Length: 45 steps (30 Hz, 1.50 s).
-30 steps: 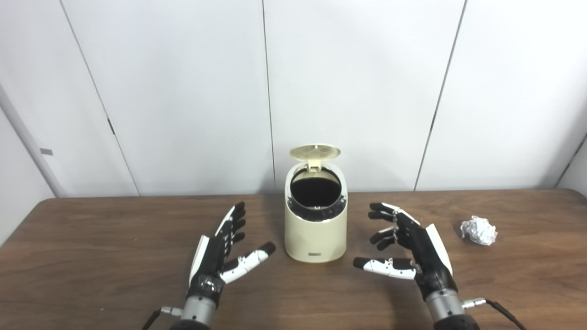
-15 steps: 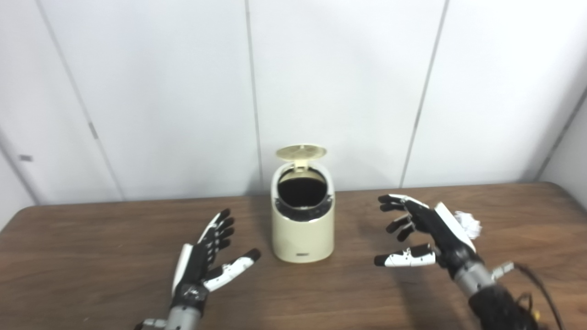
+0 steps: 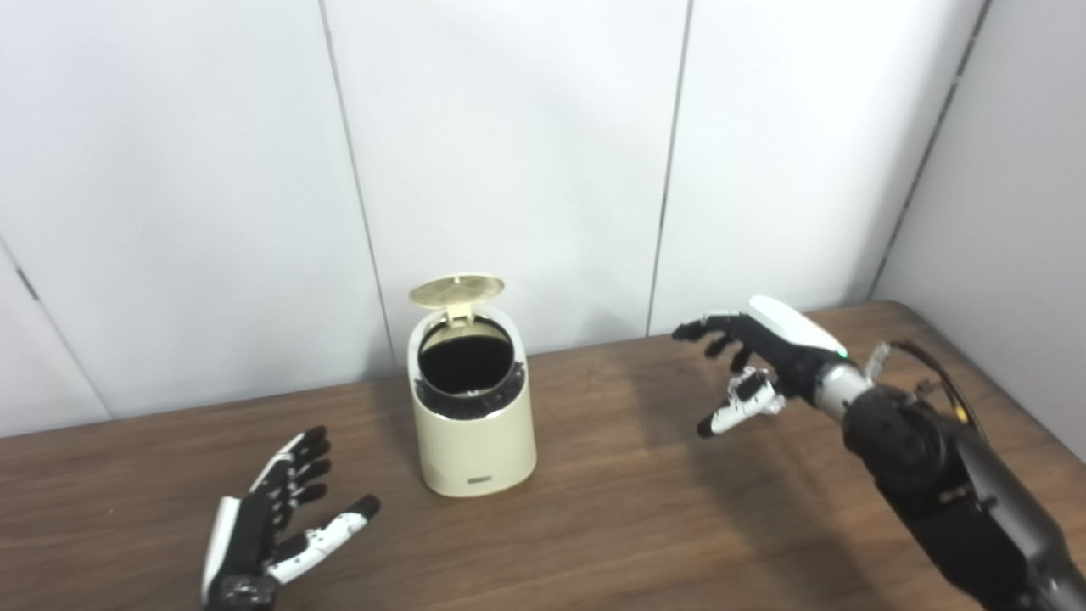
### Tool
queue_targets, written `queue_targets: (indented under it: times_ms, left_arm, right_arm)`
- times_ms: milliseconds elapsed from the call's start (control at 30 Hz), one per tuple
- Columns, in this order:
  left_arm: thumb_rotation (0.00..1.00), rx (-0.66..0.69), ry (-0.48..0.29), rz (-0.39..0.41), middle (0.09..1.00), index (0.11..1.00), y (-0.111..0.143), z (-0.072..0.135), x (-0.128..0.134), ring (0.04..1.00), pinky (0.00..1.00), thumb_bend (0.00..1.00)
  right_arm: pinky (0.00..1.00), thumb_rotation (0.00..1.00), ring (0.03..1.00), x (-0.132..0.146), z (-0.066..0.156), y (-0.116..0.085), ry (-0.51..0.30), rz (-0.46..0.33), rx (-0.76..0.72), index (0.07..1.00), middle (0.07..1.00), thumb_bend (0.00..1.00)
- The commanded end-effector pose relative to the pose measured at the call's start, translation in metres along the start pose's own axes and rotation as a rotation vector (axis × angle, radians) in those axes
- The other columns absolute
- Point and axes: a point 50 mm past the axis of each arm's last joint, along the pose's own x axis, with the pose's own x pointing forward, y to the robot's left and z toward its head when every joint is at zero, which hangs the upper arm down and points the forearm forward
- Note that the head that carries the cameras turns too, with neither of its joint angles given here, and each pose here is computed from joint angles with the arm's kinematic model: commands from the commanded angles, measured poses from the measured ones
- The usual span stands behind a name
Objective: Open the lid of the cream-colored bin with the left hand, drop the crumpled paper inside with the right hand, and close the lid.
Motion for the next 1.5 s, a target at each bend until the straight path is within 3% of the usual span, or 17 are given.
queue_targets:
  times_ms: [0, 133, 467, 700, 1067, 1267, 1467]
  left_arm:
    - [0.19, 0.006, -0.089, 0.002, 0.863, 0.908, 0.006, 0.018, 0.014, 0.840, 0.79, 0.77]
    - [0.17, 0.023, -0.087, 0.001, 0.866, 0.916, 0.008, 0.019, 0.014, 0.843, 0.80, 0.75]
    - [0.14, 0.023, -0.095, 0.001, 0.878, 0.929, 0.009, 0.020, 0.015, 0.855, 0.86, 0.73]
    - [0.13, 0.023, -0.098, 0.001, 0.873, 0.924, 0.010, 0.021, 0.015, 0.853, 0.84, 0.72]
    - [0.12, 0.027, -0.102, -0.002, 0.871, 0.918, 0.011, 0.023, 0.015, 0.849, 0.83, 0.71]
    - [0.12, 0.029, -0.104, -0.001, 0.872, 0.917, 0.011, 0.024, 0.015, 0.853, 0.83, 0.71]
    - [0.12, 0.034, -0.101, -0.004, 0.869, 0.916, 0.010, 0.025, 0.014, 0.849, 0.83, 0.71]
  right_arm:
    - [0.68, 0.04, 0.809, 0.004, 0.009, -0.038, 0.005, -0.074, -0.078, 0.755, 0.841, 0.84]
    - [0.61, 0.02, 0.766, 0.006, 0.007, -0.058, 0.055, -0.070, -0.161, 0.766, 0.823, 0.84]
    - [0.66, 0.19, 0.880, 0.016, -0.014, -0.086, 0.221, -0.043, -0.246, 0.815, 0.914, 0.81]
    - [0.65, 0.15, 0.883, 0.030, -0.029, -0.078, 0.282, 0.016, -0.229, 0.822, 0.935, 0.83]
    - [0.71, 0.13, 0.864, 0.048, -0.043, -0.057, 0.310, 0.141, -0.183, 0.845, 0.921, 0.86]
    - [0.69, 0.11, 0.827, 0.056, -0.057, -0.038, 0.331, 0.166, -0.166, 0.858, 0.905, 0.85]
    - [0.76, 0.12, 0.869, 0.060, -0.061, -0.024, 0.355, 0.184, -0.172, 0.882, 0.912, 0.82]
